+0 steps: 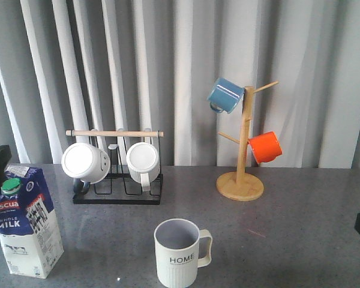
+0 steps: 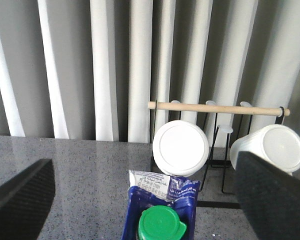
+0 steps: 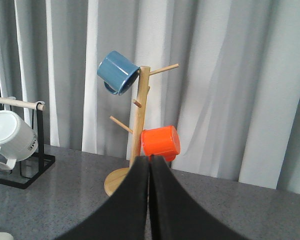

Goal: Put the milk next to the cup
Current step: 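Grasp the Pascual milk carton with the left gripper and lift it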

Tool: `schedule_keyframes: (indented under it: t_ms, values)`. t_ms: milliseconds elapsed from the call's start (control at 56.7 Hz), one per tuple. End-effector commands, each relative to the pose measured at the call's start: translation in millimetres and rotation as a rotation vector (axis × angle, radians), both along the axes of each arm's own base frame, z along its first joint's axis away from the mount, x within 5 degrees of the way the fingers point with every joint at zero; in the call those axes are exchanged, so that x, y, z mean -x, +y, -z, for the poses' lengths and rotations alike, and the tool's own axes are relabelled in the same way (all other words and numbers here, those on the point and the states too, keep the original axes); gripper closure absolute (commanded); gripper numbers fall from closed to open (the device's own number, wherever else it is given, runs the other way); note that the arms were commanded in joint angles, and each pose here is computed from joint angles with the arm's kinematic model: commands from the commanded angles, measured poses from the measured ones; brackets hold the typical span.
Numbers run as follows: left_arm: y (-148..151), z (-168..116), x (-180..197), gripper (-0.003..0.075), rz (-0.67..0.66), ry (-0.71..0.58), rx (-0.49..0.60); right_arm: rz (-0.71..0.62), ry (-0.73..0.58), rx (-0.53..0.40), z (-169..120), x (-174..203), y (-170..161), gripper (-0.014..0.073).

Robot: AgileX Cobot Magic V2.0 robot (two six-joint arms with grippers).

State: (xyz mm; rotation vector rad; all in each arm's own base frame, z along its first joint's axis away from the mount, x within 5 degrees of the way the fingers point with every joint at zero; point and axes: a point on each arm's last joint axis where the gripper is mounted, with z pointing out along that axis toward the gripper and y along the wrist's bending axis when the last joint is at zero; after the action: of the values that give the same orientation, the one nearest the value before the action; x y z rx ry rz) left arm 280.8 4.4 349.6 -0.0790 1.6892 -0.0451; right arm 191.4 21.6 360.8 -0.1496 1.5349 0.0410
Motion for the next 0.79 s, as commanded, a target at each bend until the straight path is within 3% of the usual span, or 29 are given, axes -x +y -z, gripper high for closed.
schedule_keyframes:
  t_ms: [0, 617, 775]
  values:
    - [-2.4, -16.1, -12.4, -0.0002, 0.006, -0.061, 0.016, -0.002, -0.107, -0.011, -18.4, 2.6, -0.8, 0.0603]
    - [-8.7, 28.8, -50.3, 0.0011, 0.018, 0.052, 0.066, -0.002, -0.108, -0.011, -18.5, 2.6, -0.8, 0.0603]
    - [-7.5, 40.4, -57.8, 0.0073, 0.013, 0.079, 0.065, -0.002, -0.108, -0.011, -18.5, 2.6, -0.8, 0.0603]
